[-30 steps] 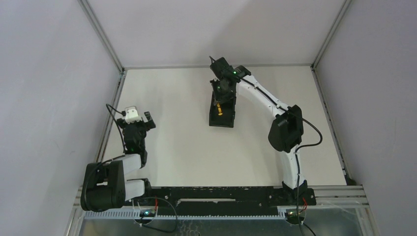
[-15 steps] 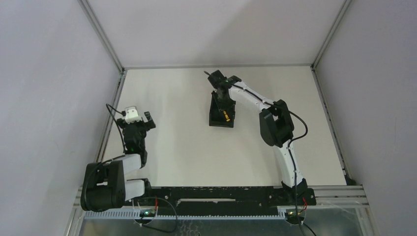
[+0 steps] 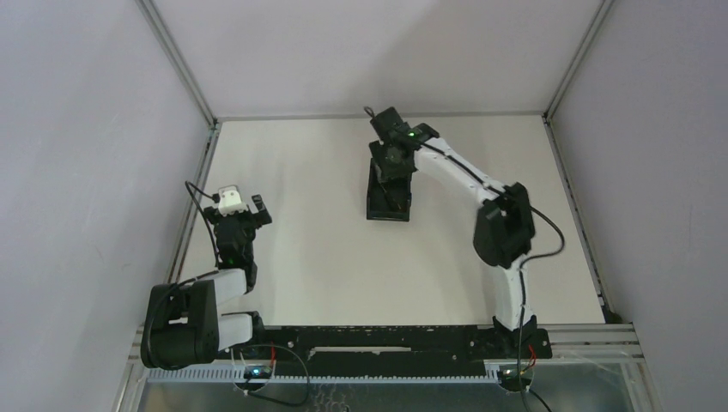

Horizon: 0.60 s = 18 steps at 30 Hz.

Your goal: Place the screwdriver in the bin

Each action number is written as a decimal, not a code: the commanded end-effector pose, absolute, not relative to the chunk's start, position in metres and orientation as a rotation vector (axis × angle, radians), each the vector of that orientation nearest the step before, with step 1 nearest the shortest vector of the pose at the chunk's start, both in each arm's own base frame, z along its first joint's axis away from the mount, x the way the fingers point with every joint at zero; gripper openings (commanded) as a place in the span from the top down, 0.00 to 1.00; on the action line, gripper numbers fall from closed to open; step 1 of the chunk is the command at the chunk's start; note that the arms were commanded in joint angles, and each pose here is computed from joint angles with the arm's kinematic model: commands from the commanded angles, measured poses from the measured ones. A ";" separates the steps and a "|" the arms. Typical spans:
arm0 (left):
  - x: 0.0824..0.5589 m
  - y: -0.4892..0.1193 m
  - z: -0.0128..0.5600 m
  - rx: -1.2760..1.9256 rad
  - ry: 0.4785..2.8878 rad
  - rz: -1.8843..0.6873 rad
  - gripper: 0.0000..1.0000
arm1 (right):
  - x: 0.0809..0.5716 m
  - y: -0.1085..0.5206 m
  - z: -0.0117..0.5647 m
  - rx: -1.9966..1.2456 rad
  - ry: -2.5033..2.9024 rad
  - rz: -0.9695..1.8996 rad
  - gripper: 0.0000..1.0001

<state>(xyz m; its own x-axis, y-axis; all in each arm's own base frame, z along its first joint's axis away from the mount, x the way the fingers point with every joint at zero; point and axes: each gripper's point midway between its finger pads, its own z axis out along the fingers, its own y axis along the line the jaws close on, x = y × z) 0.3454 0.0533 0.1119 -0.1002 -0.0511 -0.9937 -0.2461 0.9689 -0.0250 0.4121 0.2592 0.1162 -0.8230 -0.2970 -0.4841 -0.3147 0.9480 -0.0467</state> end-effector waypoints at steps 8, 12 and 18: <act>0.358 0.054 0.138 -0.214 1.593 0.172 0.00 | 0.366 0.213 0.256 -0.307 2.171 0.352 0.00; 0.358 0.053 0.138 -0.214 1.593 0.171 0.00 | 0.342 0.178 0.253 -0.220 2.104 0.379 0.00; 0.358 0.054 0.138 -0.214 1.593 0.171 0.00 | 0.318 0.136 0.214 -0.098 2.055 0.304 0.00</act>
<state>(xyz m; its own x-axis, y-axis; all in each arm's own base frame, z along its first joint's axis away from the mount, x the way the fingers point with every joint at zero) 0.3454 0.0534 0.1119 -0.1002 -0.0511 -0.9937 -0.2465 0.9688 -0.0250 0.3164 0.1491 0.2167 -0.5655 -0.0264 -0.8244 -0.2536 0.9566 0.1433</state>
